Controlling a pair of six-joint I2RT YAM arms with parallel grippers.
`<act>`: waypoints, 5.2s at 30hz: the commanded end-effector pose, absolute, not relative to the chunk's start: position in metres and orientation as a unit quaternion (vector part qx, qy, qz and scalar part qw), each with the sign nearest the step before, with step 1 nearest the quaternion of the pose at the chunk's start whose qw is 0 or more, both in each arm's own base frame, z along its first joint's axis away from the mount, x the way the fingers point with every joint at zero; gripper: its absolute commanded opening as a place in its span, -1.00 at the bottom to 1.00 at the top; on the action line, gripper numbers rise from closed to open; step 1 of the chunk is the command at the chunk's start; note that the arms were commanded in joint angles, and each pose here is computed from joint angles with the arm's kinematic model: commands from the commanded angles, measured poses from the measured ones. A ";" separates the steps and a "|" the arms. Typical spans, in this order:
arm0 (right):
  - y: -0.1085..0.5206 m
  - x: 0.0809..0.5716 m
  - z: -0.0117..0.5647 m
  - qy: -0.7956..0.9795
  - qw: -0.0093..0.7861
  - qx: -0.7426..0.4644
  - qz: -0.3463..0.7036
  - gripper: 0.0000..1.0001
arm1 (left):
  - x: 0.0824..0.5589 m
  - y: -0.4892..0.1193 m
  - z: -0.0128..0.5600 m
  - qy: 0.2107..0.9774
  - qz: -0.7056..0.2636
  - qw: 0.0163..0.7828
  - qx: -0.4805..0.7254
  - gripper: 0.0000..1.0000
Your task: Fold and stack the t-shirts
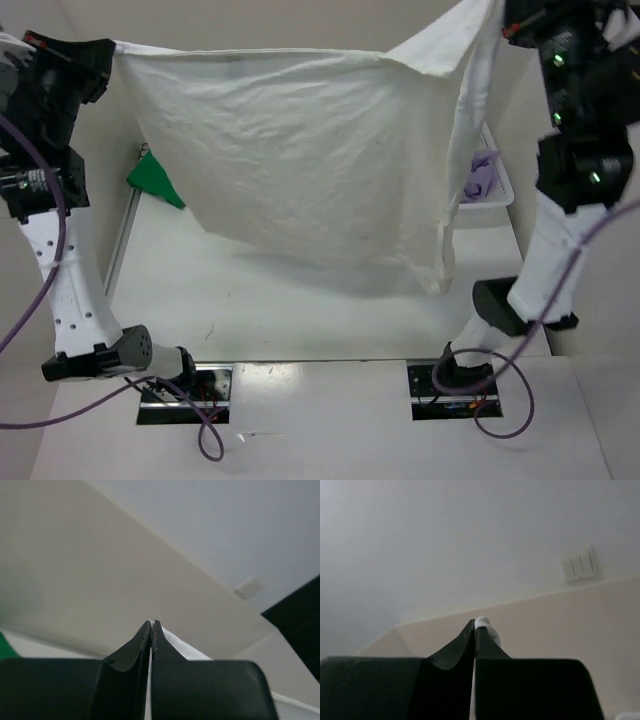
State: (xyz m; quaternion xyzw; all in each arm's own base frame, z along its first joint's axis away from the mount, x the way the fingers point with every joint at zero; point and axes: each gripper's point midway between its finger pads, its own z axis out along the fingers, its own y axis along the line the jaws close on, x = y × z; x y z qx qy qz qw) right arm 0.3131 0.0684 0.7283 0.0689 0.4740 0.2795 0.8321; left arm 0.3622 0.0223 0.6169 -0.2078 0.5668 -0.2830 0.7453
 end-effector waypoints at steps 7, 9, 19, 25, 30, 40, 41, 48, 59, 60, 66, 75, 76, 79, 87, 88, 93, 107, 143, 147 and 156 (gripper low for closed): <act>0.076 0.546 0.524 0.677 0.678 0.084 0.274 -1.00 | 0.495 0.044 0.450 0.676 -0.229 0.643 -0.277 -1.00; 0.079 0.555 0.519 0.674 0.677 0.083 0.283 -1.00 | 0.515 0.042 0.431 0.687 -0.230 0.630 -0.279 -1.00; 0.084 0.463 0.663 0.518 0.781 0.044 0.347 -1.00 | 0.505 0.049 0.535 0.619 -0.233 0.708 -0.246 -1.00; 0.092 0.460 0.640 0.565 0.748 0.032 0.348 -1.00 | 0.491 0.059 0.548 0.607 -0.206 0.727 -0.246 -1.00; 0.129 0.483 0.478 0.744 0.581 0.016 0.329 -1.00 | 0.477 0.060 0.471 0.656 -0.185 0.678 -0.276 -1.00; 0.120 0.343 0.198 0.896 0.332 0.090 0.281 -1.00 | 0.409 0.061 0.234 0.787 -0.106 0.499 -0.347 -1.00; 0.118 0.329 0.187 0.903 0.314 0.096 0.277 -1.00 | 0.399 0.064 0.219 0.792 -0.096 0.486 -0.356 -1.00; 0.112 0.262 0.123 0.938 0.183 0.158 0.250 -1.00 | 0.338 0.065 0.121 0.830 -0.086 0.372 -0.406 -1.00; 0.120 0.175 0.129 0.959 0.091 0.156 0.220 -1.00 | 0.282 0.076 0.110 0.842 -0.068 0.307 -0.438 -1.00; 0.121 0.168 0.134 0.957 0.089 0.154 0.227 -1.00 | 0.279 0.074 0.110 0.844 -0.068 0.299 -0.440 -1.00; 0.112 0.166 0.147 0.954 0.114 0.181 0.209 -1.00 | 0.287 0.069 0.105 0.856 -0.086 0.279 -0.427 -1.00; 0.098 0.283 0.134 0.938 0.210 0.217 0.171 -1.00 | 0.354 0.076 0.107 0.844 -0.106 0.315 -0.422 -1.00; 0.096 0.295 0.135 0.935 0.217 0.223 0.172 -1.00 | 0.361 0.074 0.106 0.843 -0.109 0.316 -0.421 -1.00; 0.091 0.336 0.143 0.929 0.252 0.221 0.159 -1.00 | 0.386 0.078 0.105 0.841 -0.113 0.323 -0.419 -1.00; 0.095 0.418 0.146 0.928 0.277 0.204 0.144 -1.00 | 0.436 0.079 0.107 0.838 -0.121 0.333 -0.416 -1.00; 0.093 0.426 0.145 0.927 0.283 0.202 0.139 -1.00 | 0.441 0.080 0.107 0.836 -0.122 0.338 -0.415 -1.00; 0.091 0.466 0.146 0.925 0.297 0.199 0.132 -1.00 | 0.460 0.082 0.094 0.840 -0.118 0.331 -0.413 -1.00; 0.082 0.514 0.129 0.918 0.317 0.207 0.119 -0.94 | 0.474 0.084 0.088 0.837 -0.125 0.342 -0.409 -0.21; 0.082 0.336 0.110 0.920 0.272 0.230 0.164 -0.01 | 0.388 0.066 0.036 0.811 -0.194 0.279 -0.477 -0.96; 0.060 0.336 0.091 0.918 0.259 0.271 0.127 0.18 | 0.375 0.067 0.059 0.822 -0.177 0.298 -0.453 -1.00; 0.036 0.348 0.049 0.913 0.244 0.318 0.075 0.27 | 0.329 0.065 0.063 0.849 -0.126 0.282 -0.428 -1.00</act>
